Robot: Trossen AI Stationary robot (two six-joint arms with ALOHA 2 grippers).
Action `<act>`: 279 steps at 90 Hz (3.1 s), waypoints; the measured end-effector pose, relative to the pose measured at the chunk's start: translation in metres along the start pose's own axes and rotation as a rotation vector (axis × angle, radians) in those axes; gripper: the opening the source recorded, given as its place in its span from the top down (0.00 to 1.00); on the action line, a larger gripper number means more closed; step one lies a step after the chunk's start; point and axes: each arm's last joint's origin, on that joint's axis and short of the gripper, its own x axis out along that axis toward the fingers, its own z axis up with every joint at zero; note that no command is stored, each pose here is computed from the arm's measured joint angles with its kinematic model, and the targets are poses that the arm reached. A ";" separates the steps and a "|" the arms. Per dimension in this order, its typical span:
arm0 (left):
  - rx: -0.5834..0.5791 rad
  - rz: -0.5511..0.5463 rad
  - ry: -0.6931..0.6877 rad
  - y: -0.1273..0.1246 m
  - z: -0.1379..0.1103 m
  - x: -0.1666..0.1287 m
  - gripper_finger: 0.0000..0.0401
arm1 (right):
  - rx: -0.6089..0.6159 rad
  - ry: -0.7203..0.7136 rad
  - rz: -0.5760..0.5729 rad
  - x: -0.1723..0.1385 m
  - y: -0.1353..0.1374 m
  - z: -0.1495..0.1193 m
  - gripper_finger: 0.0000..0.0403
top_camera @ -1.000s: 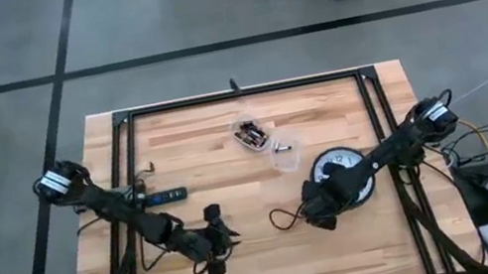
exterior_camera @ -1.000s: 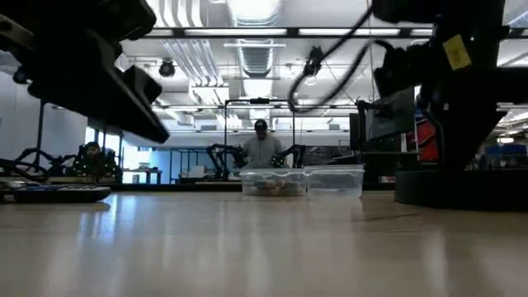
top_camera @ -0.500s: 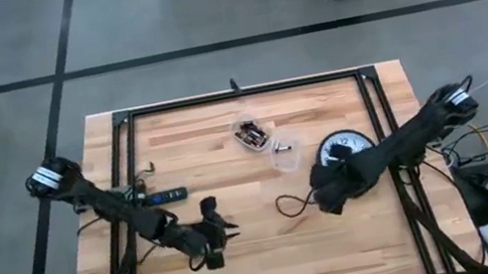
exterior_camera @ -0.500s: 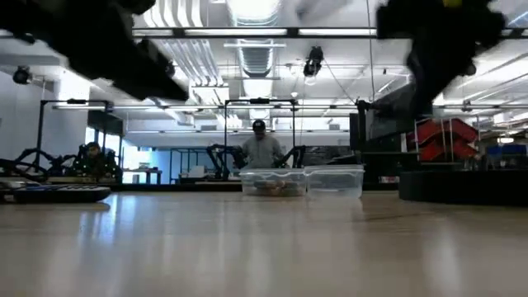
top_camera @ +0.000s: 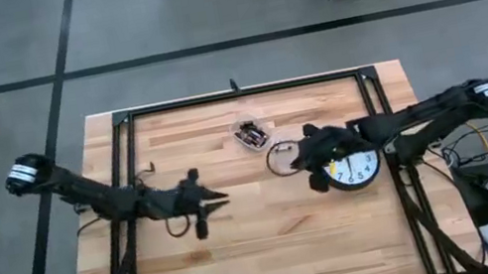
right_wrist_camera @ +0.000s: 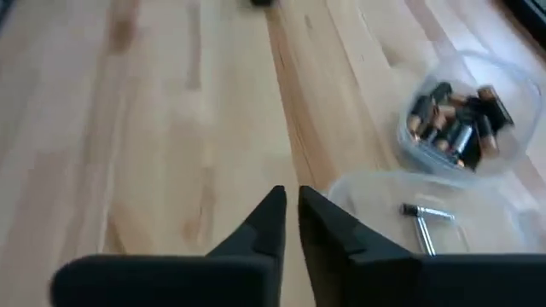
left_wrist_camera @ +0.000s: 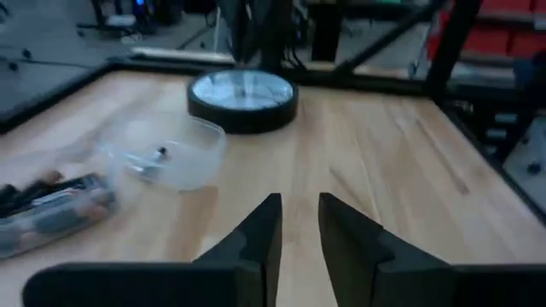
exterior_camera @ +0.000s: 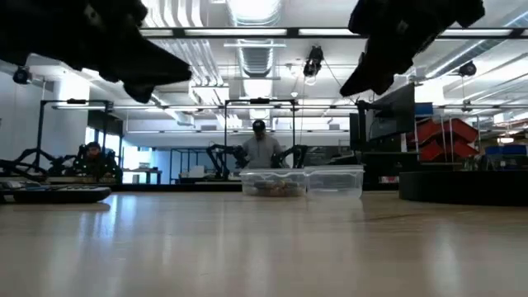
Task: Insert battery
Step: Return to Home Position
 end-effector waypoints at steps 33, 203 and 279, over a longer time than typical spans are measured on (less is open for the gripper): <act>-0.042 0.064 -0.151 0.024 -0.006 -0.044 0.85 | -0.045 -0.361 0.129 -0.019 -0.001 -0.014 1.00; -0.038 0.029 -0.301 0.064 -0.030 -0.098 0.95 | -0.047 -0.805 0.215 -0.077 -0.015 -0.124 0.99; -0.057 0.000 -0.288 0.063 -0.031 -0.098 0.95 | 0.111 -0.667 0.121 -0.074 -0.021 -0.142 0.99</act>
